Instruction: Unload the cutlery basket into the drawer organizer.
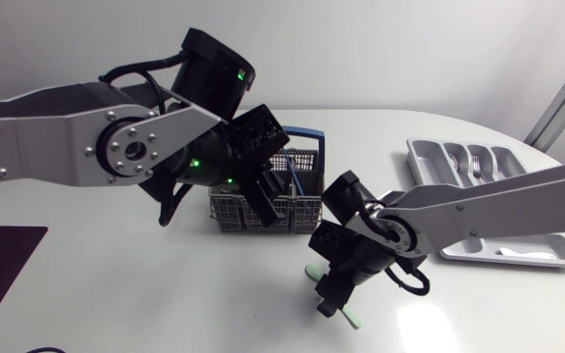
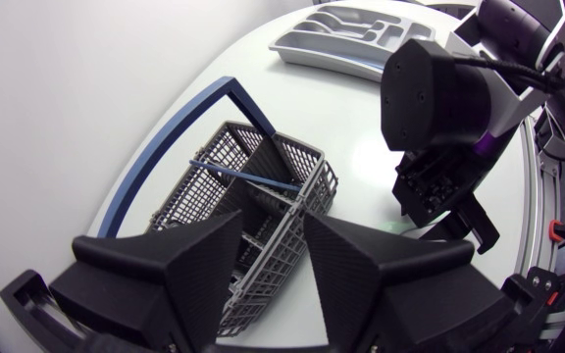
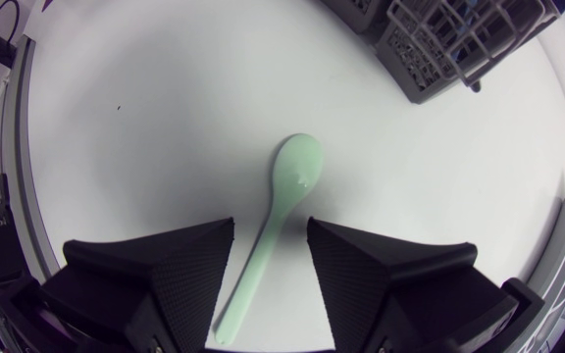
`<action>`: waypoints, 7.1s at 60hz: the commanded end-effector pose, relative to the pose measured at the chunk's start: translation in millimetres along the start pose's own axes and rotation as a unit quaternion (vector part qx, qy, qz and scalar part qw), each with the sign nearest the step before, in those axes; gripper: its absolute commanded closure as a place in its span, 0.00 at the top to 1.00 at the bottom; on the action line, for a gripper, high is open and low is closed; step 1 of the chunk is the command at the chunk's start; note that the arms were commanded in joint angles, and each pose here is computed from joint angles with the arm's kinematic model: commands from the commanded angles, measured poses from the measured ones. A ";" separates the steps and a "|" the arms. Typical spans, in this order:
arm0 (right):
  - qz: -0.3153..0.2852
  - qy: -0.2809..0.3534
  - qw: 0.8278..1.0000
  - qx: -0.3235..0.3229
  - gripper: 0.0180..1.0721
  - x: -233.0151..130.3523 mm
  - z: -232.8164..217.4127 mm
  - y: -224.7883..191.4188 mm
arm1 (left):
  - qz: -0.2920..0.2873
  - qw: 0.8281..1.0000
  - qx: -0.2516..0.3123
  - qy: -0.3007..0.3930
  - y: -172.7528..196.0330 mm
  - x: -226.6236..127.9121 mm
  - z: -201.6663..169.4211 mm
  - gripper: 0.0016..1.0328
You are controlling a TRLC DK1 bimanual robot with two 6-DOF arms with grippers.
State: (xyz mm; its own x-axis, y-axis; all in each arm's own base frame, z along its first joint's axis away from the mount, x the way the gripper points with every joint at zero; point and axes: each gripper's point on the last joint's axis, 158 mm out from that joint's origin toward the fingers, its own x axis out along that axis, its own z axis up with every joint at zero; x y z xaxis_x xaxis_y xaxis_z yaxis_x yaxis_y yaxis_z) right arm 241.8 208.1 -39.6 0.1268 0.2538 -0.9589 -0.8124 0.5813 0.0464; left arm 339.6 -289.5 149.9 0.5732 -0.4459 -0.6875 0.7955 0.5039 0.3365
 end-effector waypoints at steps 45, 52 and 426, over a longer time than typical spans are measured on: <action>-0.008 0.023 1.000 -0.005 0.05 -6.2 -15.3 2.8 | 0.015 1.000 -0.021 -0.011 7.7 -10.0 -5.6 0.44; -0.009 0.007 1.000 -0.022 0.05 -27.4 -22.8 -2.0 | 0.020 0.999 -0.027 -0.016 11.0 -10.5 -4.8 0.44; 0.088 -0.292 0.952 -0.039 0.05 -159.4 87.6 2.9 | -0.256 0.924 -0.221 -0.178 -31.3 -49.8 112.5 0.33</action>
State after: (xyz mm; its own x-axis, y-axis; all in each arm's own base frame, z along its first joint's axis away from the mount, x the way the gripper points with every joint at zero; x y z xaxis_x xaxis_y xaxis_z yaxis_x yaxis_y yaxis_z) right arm 276.8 235.9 148.6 0.2925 0.7473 -0.5967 -0.8917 0.4386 0.1122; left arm 306.2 -364.9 227.1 0.2255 -0.8668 -0.4447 0.8629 0.3896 -0.3218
